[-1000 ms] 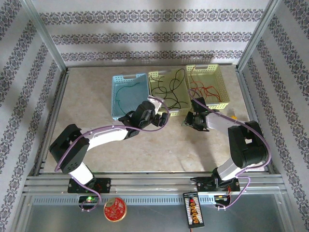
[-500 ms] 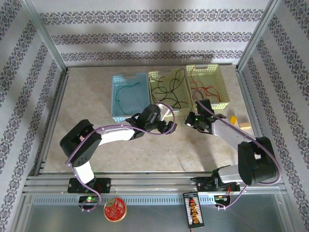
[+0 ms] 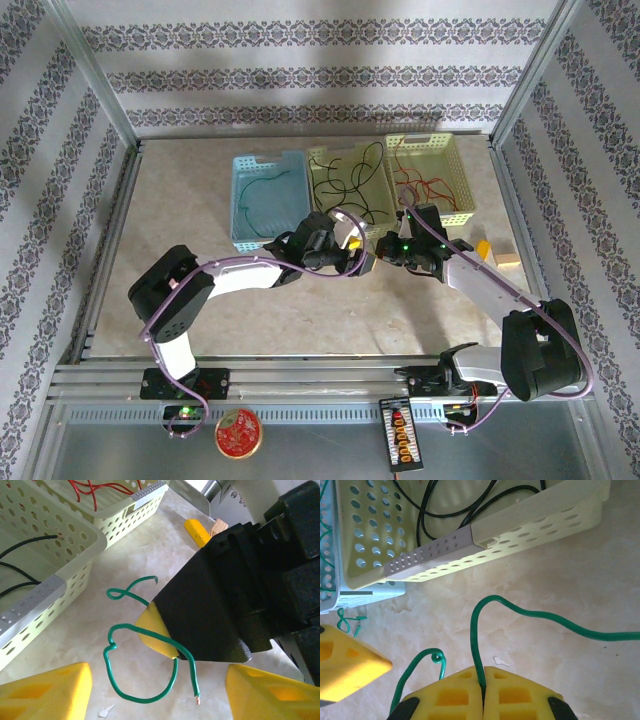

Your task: Untangle the cables

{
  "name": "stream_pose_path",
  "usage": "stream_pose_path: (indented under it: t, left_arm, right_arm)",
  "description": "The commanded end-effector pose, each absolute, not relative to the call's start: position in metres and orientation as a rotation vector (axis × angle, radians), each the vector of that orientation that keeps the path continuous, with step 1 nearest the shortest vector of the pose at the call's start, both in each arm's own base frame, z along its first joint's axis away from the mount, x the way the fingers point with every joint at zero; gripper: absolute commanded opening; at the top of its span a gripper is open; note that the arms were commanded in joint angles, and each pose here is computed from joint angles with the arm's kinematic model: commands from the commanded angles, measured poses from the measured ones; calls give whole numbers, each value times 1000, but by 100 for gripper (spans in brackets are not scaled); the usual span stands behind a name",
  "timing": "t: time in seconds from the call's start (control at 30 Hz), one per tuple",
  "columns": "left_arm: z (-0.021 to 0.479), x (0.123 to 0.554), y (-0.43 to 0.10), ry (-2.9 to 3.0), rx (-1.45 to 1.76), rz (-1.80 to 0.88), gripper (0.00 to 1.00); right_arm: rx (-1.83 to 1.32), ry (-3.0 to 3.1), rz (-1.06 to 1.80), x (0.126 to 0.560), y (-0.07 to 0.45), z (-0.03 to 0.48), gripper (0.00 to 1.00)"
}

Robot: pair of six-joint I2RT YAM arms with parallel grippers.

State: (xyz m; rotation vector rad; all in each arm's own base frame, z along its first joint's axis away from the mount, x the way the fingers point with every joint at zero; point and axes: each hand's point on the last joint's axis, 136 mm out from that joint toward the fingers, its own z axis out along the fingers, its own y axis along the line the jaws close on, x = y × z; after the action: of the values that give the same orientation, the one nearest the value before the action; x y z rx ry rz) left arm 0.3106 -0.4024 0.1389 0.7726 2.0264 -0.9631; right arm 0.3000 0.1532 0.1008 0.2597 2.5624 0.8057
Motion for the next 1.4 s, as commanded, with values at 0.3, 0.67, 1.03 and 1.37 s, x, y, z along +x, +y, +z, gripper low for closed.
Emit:
stream_pose_path:
  t: [0.3,0.67,1.03,1.37]
  left_arm:
    - [139,315,-419,2017,744,-1033,23]
    - [143,358,-366,2015,422,-831,0]
    - [190,386,-234,1918,15,-571,0]
    - [235,395,-185,1756,-177,-645,0]
  right_arm:
    - [218,2493,889,302,165,129,3]
    - [264,2472,835,303,155,132,3]
    - [471,2362,693,306,106,138,4]
    - [280,2356,801,314,150,161,52]
